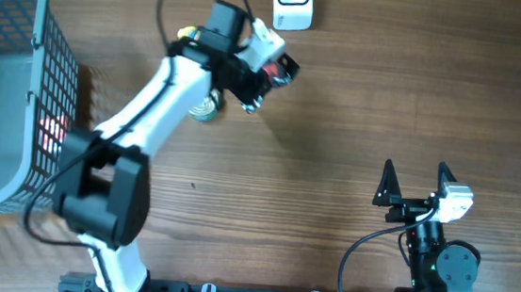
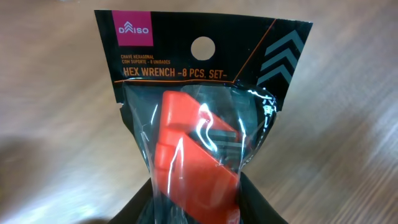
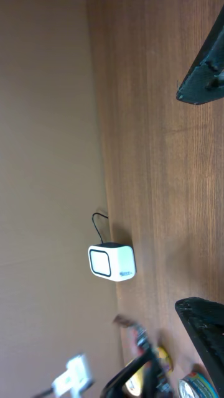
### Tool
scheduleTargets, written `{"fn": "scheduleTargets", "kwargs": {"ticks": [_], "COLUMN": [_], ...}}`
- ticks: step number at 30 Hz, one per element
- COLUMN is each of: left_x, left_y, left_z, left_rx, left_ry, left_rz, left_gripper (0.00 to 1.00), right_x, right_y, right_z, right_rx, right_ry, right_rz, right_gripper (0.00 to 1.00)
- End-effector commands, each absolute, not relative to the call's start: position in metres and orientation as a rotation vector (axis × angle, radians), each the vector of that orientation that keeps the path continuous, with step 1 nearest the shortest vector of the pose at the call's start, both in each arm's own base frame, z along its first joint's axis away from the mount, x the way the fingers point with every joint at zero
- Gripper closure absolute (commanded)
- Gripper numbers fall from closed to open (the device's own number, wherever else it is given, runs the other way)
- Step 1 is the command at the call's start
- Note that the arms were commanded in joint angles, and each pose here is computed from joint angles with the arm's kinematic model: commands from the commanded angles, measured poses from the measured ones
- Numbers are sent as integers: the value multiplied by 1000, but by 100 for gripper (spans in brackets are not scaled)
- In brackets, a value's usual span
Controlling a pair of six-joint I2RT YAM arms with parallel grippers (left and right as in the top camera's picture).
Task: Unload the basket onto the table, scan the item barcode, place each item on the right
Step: 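Lower the package onto the table right of the tin can and release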
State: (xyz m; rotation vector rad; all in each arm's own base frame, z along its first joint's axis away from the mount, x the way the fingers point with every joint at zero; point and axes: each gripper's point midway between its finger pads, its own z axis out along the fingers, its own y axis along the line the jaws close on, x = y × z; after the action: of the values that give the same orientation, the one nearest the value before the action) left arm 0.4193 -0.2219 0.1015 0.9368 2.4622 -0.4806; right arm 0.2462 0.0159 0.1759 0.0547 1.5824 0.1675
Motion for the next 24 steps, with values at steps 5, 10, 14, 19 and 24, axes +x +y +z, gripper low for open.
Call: {"fn": "scheduleTargets", "kwargs": {"ticks": [5,10,14,19,24], "left_x": [390,375,364,351,337], "left_y": [-258,-258,-253,-248,-257], "left_z": [51,31,19,7,8], "left_rx": [981,1014,1017,983,989], "left_ry": [2594,2648,2688,2747,2748], "left_rz": [-578,-577,-578,-596,-749], "left_gripper": [74,73,69,65,66], "right_x": [246,246,246,246,246], "right_y": [19,19,19,19,19], "right_z": [174,174,174,174,174], "right_rx": [39,39,39,39,39], "right_ry": [1584,1584,1584,1584,1584], "right_rz": [177,177,176,177,176], "right_gripper": [0,0,0,0,0]}}
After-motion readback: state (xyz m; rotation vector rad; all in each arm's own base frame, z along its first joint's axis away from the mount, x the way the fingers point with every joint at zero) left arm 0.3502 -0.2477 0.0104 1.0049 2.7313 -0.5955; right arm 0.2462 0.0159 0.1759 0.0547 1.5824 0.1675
